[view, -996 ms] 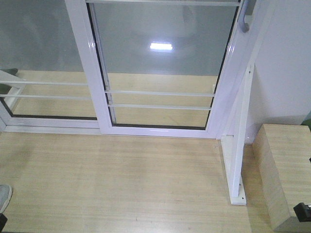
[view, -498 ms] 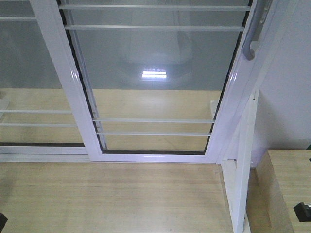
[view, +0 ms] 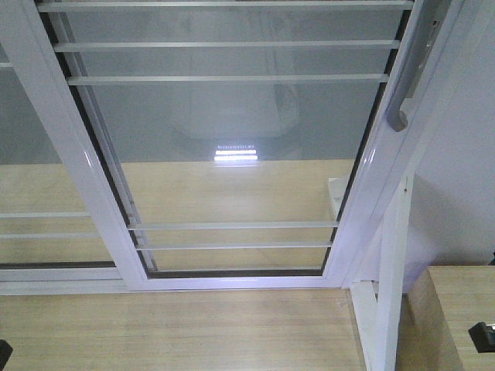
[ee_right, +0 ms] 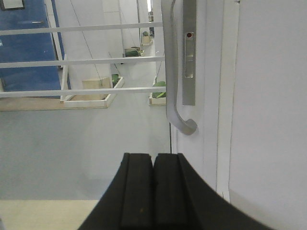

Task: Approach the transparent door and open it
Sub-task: 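Drive up close to the glass door and stop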

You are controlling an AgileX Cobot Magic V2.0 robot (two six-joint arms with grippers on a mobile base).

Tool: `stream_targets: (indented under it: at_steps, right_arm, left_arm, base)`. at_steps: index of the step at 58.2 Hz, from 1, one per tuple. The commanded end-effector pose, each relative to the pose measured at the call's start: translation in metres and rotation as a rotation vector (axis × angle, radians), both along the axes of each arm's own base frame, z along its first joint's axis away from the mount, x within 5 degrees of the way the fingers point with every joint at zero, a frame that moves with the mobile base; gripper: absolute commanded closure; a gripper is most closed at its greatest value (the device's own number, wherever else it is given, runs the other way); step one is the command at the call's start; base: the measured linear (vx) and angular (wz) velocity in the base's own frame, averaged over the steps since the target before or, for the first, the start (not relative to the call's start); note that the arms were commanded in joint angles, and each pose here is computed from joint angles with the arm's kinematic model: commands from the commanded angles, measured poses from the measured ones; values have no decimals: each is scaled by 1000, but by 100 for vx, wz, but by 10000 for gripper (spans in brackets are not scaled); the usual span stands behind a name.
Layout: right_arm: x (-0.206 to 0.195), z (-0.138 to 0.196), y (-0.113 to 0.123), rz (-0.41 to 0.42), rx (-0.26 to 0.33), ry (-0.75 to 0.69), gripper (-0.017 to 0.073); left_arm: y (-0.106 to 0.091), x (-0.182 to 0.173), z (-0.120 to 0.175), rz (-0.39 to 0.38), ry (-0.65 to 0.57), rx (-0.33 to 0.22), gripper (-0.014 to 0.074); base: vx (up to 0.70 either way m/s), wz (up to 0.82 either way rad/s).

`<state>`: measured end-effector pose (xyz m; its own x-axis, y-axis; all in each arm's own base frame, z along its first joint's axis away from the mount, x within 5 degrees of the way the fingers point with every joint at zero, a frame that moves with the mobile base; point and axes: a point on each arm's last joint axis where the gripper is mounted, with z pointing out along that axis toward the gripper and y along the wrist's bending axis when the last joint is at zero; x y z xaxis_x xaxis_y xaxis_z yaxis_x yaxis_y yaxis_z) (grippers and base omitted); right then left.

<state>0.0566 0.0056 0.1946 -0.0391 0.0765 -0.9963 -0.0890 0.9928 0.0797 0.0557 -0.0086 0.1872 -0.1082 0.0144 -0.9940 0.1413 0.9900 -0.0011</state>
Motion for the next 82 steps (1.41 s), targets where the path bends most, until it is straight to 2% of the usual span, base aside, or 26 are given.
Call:
stream_targets:
  at_steps: [1, 24, 70, 74, 82]
  right_arm:
    - [-1, 6, -1, -16, 1, -83, 564]
    - [5, 1, -1, -20, -6, 5, 564]
    - [5, 0, -1, -20, -7, 10, 564]
    - [5, 0, -1, -20, -7, 10, 564]
    - [5, 0, -1, -20, -7, 10, 564]
  left_arm:
    - [0, 0, 5, -5, -76, -29, 591]
    - [-1, 1, -1, -11, -5, -20, 591]
    - [-1, 1, -1, -12, -8, -20, 591]
    - [-1, 1, -1, -12, -11, -1, 591]
    - [-1, 1, -1, -12, -10, -5, 591]
  base:
    - [14, -6]
    - [-1, 2]
    - [0, 0]
    - [0, 0]
    - [0, 0]
